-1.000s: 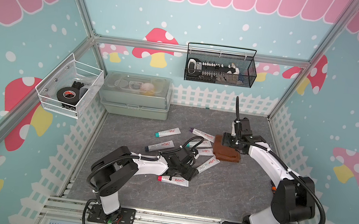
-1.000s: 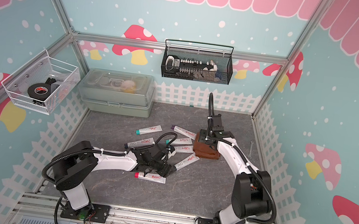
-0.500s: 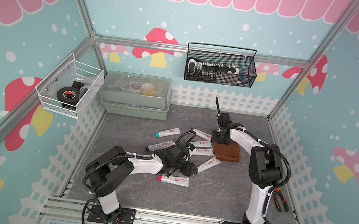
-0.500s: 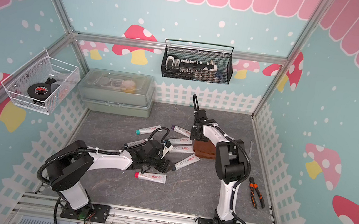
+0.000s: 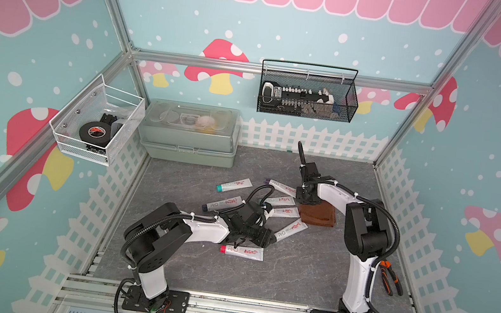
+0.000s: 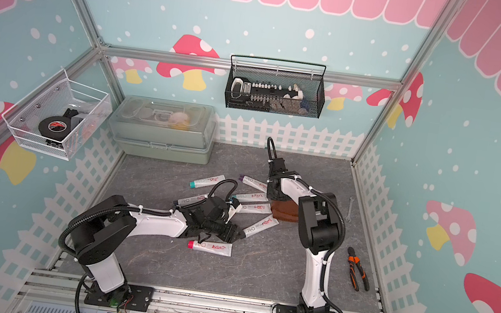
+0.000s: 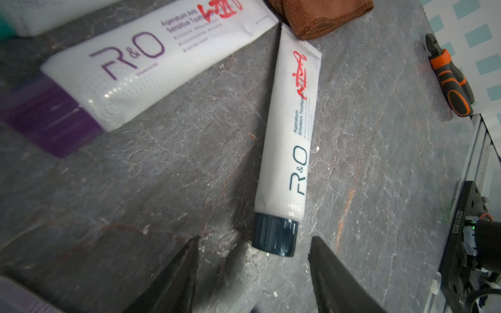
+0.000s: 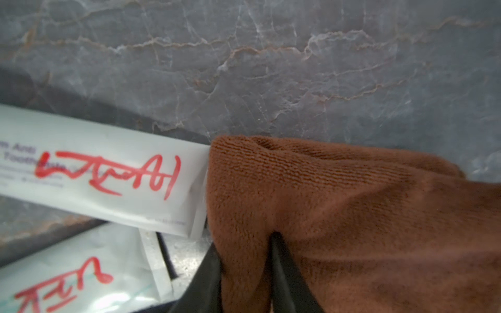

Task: Wipe the surface of the toothpaste tube
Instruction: Pick up the cleaning item at the center of the board, then move the toothpaste to the center of the board, then wipe the dirt from the toothpaste tube.

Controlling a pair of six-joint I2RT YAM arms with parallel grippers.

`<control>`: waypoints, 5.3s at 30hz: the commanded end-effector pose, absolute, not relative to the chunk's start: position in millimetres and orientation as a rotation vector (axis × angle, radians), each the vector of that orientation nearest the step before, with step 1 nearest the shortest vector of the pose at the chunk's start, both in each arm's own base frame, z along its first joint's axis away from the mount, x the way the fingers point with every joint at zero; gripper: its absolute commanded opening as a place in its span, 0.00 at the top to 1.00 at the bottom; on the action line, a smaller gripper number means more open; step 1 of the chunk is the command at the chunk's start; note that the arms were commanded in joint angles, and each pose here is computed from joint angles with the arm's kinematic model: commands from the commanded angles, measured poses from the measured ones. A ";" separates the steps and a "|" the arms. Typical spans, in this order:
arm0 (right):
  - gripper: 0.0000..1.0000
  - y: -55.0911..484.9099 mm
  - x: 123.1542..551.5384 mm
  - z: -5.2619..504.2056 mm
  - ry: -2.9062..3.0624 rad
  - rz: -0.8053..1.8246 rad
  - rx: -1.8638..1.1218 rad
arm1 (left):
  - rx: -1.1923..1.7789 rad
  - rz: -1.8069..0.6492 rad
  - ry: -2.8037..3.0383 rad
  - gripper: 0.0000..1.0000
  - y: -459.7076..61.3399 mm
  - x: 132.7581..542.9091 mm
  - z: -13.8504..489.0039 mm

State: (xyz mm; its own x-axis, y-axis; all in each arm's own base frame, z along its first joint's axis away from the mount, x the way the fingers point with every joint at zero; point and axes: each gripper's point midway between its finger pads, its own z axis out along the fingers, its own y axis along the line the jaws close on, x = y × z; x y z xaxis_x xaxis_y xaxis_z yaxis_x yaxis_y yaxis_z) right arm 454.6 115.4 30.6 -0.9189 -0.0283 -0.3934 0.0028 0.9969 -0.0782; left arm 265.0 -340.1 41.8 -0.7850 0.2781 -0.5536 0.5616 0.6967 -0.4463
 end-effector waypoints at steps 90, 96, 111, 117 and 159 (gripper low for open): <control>0.90 147.6 312.1 75.9 2.704 0.641 -0.042 | 1.115 -0.755 2.475 0.79 -402.8 247.8 8.7; 0.91 142.4 305.0 38.2 2.820 0.592 -0.016 | 1.096 -0.742 2.475 0.80 -403.0 250.1 7.3; 0.91 69.1 300.1 18.0 2.848 0.003 0.130 | 0.895 -0.893 2.452 0.75 -381.6 273.4 19.9; 0.91 98.0 307.7 40.9 2.770 0.257 0.074 | 0.919 -0.809 2.465 0.75 -378.4 275.1 18.4; 0.91 132.6 308.5 84.9 2.724 0.453 -0.084 | 1.062 -0.753 2.462 0.75 -398.6 257.2 9.7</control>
State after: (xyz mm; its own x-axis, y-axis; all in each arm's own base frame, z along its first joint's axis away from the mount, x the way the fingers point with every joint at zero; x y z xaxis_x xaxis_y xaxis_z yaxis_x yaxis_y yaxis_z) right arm 317.9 112.6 71.5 -0.9199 0.0288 -0.3911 -0.0524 0.9793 0.1954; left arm 266.2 -402.4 29.0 -0.6533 0.5040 -0.5649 0.7424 0.5728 -0.3476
